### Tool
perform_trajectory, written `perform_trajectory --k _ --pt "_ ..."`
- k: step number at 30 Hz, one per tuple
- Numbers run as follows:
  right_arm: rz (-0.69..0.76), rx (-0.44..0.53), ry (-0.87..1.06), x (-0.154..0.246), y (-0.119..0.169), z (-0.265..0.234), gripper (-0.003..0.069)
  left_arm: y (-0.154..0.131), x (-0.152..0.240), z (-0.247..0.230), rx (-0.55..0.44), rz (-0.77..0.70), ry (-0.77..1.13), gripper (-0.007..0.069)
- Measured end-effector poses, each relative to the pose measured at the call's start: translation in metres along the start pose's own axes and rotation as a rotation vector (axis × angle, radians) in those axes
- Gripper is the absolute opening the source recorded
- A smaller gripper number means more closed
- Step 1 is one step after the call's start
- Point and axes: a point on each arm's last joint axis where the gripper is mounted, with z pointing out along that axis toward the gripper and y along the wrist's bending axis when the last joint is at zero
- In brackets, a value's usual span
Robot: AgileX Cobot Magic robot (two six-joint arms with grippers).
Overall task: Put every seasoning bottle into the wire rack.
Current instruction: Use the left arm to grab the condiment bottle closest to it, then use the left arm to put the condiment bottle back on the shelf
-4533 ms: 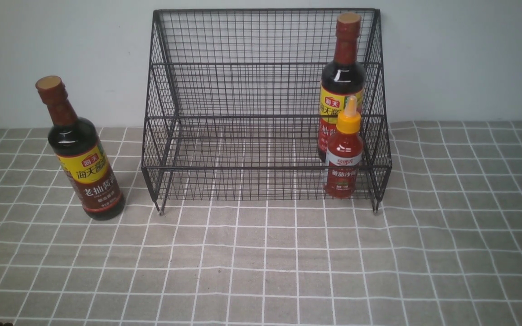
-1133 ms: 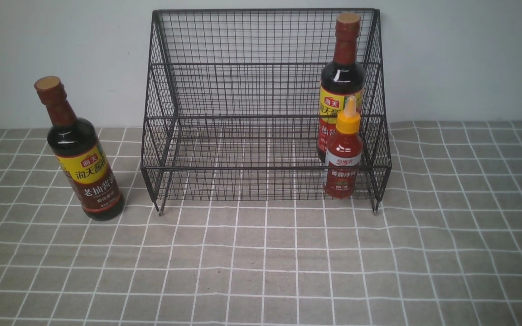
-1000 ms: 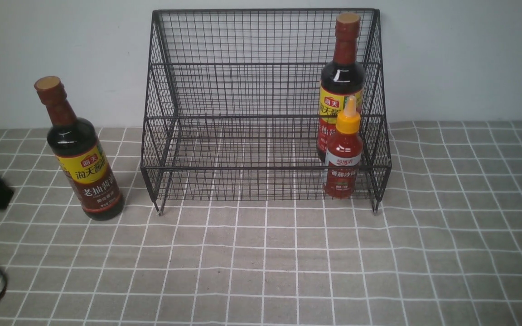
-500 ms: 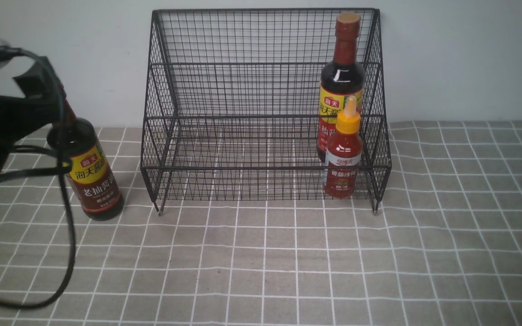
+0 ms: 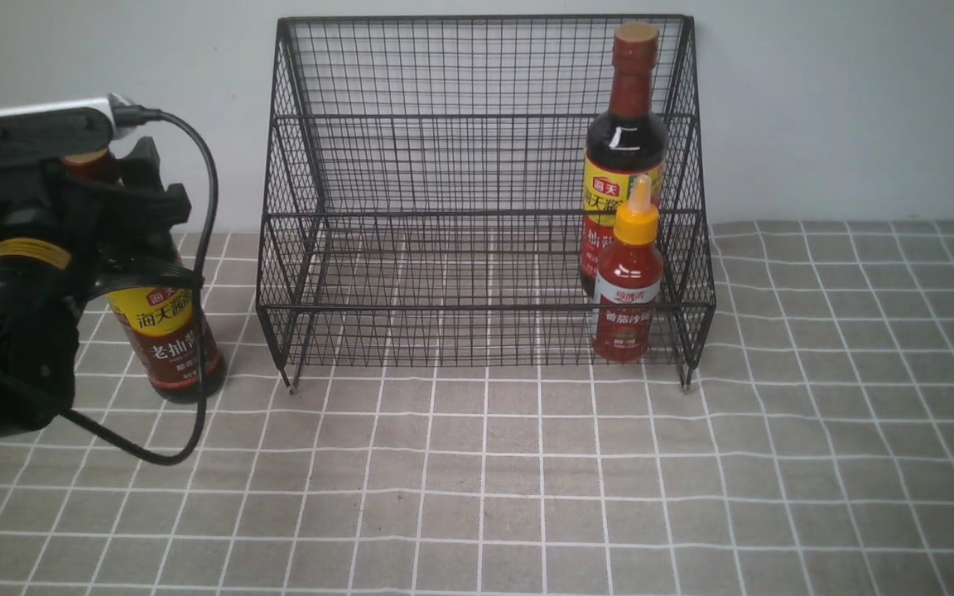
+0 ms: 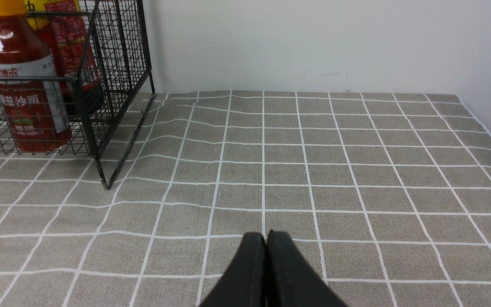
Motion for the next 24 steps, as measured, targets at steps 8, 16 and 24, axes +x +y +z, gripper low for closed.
perform_trajectory --k 8,16,24 --pt "0.000 0.000 0.000 0.000 0.000 0.000 -0.0015 0.000 0.010 0.006 -0.005 0.005 0.020 0.0254" --pt "0.000 0.000 0.000 0.000 0.000 0.000 -0.0015 -0.005 -0.003 -0.004 0.050 0.038 0.062 0.0256" --pt "0.000 0.000 0.000 0.000 0.000 0.000 -0.0015 -0.014 -0.070 -0.019 0.109 0.044 0.079 0.0256"
